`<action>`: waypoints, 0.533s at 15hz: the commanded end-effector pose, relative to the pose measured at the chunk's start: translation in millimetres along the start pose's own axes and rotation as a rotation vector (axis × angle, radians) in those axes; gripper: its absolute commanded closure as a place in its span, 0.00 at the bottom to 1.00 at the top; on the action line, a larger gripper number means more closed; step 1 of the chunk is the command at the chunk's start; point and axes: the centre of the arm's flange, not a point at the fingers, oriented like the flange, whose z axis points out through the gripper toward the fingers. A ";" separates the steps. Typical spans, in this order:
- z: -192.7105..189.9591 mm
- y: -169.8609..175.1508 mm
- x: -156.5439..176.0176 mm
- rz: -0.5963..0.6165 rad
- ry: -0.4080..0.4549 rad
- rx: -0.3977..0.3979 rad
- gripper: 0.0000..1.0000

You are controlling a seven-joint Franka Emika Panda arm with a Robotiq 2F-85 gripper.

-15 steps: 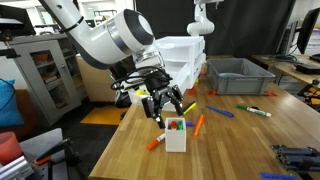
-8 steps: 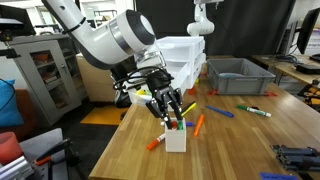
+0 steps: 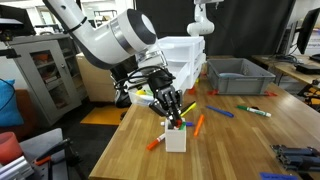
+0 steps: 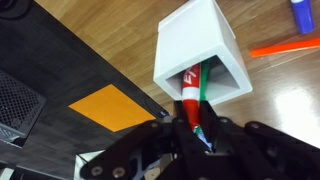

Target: Take the red marker out of the pen holder and put it on the desk

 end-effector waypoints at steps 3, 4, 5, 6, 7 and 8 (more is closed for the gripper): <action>-17.1 -2.6 11.2 0.035 0.005 0.064 0.95; -23.7 -3.4 15.4 0.047 0.005 0.081 0.95; -34.1 -3.7 21.5 0.065 0.005 0.105 0.95; -43.9 -3.6 27.3 0.079 0.009 0.127 0.95; -56.2 -2.6 34.5 0.094 0.013 0.151 0.95; -67.6 -1.4 40.9 0.106 0.017 0.170 0.95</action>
